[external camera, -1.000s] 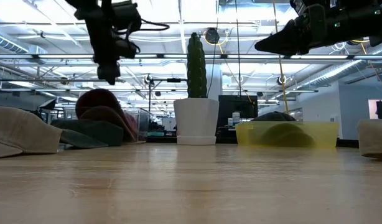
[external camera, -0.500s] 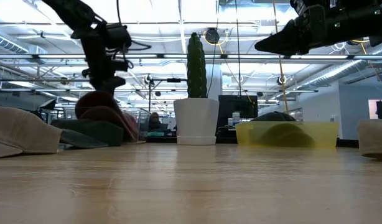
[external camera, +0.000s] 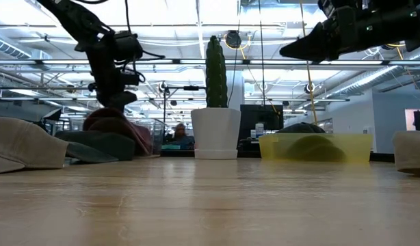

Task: Pick & Place hat
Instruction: Put the red cap into the transparent bin, then put the black cap into the yellow bin

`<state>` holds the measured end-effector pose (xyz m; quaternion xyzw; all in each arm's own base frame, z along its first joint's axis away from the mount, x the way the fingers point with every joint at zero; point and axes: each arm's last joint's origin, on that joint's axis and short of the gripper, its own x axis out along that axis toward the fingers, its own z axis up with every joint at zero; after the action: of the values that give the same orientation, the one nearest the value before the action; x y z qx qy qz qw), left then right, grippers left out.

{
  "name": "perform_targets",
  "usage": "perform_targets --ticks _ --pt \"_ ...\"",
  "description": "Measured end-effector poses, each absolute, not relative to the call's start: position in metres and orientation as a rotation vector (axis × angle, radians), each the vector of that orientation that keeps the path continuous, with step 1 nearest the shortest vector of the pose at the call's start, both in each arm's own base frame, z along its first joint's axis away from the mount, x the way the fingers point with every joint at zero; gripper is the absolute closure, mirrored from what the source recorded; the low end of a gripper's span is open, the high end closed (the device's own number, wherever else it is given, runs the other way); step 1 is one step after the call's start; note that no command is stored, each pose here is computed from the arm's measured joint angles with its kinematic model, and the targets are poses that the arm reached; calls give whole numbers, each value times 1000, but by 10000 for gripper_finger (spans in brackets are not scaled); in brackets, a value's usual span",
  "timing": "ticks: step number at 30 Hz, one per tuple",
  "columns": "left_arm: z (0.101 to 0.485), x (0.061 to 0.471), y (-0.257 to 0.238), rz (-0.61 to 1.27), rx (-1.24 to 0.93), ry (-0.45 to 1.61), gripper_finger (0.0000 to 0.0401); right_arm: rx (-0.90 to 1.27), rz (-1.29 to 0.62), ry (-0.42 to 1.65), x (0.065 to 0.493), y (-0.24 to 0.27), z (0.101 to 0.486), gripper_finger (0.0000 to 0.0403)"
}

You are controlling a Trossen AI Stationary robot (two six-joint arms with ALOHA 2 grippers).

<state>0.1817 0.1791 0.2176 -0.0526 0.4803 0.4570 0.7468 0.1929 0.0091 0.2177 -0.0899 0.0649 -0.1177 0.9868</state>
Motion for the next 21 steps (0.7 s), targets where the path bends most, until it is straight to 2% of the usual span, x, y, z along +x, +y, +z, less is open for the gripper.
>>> perform_targets --ticks 7,17,21 --pt "229 183 177 985 -84 1033 270 -181 -236 150 193 9 216 399" --pt "297 180 145 955 20 806 270 -181 -236 150 193 9 216 399" --pt "316 176 117 849 13 682 270 -173 -236 152 193 9 216 399"
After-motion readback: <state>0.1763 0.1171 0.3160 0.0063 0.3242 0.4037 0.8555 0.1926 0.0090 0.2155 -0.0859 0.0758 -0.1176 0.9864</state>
